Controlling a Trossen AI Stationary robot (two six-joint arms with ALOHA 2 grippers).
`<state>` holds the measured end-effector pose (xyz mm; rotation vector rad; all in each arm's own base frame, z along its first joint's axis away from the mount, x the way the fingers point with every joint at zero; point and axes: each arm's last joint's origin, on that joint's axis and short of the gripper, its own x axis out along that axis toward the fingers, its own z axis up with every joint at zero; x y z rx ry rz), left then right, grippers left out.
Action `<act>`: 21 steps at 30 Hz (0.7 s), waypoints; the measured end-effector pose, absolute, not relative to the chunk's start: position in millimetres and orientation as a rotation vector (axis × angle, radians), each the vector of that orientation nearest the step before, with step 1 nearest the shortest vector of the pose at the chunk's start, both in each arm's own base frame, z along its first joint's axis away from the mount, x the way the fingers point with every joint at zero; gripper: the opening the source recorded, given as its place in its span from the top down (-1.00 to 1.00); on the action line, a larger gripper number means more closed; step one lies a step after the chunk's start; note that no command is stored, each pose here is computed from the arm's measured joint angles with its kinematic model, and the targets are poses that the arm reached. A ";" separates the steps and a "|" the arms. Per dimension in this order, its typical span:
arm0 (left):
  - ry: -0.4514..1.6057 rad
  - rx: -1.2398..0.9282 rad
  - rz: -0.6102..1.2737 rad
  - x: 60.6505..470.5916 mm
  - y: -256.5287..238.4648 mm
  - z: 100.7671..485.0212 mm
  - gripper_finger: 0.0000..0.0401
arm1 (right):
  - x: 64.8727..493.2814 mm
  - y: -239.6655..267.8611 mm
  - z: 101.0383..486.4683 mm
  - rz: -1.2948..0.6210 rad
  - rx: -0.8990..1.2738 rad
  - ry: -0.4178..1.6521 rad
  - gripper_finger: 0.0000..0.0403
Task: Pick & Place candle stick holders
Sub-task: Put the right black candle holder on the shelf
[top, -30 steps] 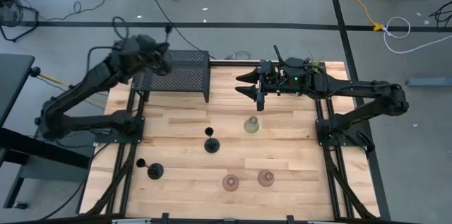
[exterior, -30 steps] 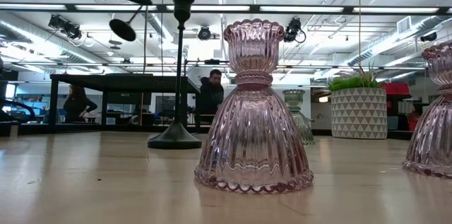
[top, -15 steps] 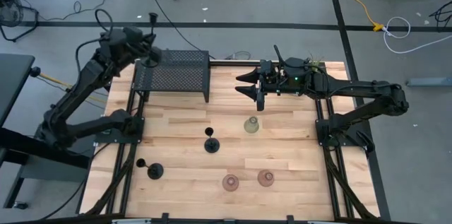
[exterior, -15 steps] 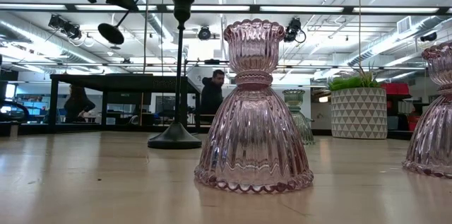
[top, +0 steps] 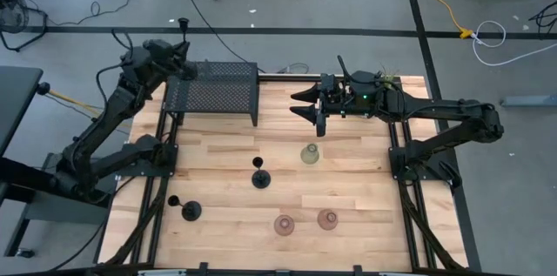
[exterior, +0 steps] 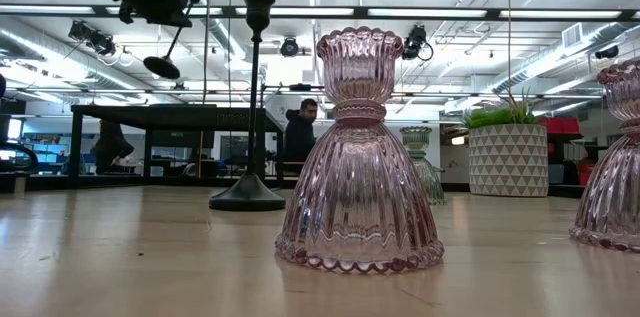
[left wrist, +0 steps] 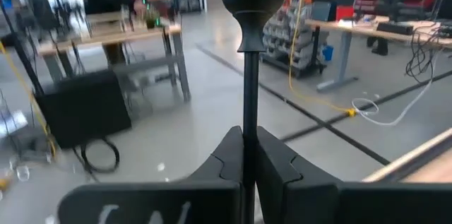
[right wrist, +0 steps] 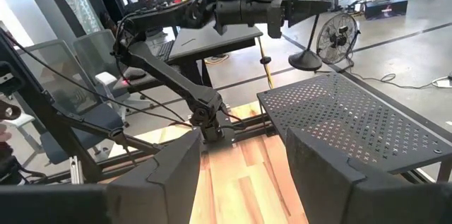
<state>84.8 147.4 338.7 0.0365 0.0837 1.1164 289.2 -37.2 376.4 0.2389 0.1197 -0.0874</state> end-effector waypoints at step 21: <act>0.074 0.101 1.199 91.4 156.6 305.5 0.92 | 289.2 -37.2 376.4 -0.089 0.265 0.119 -0.03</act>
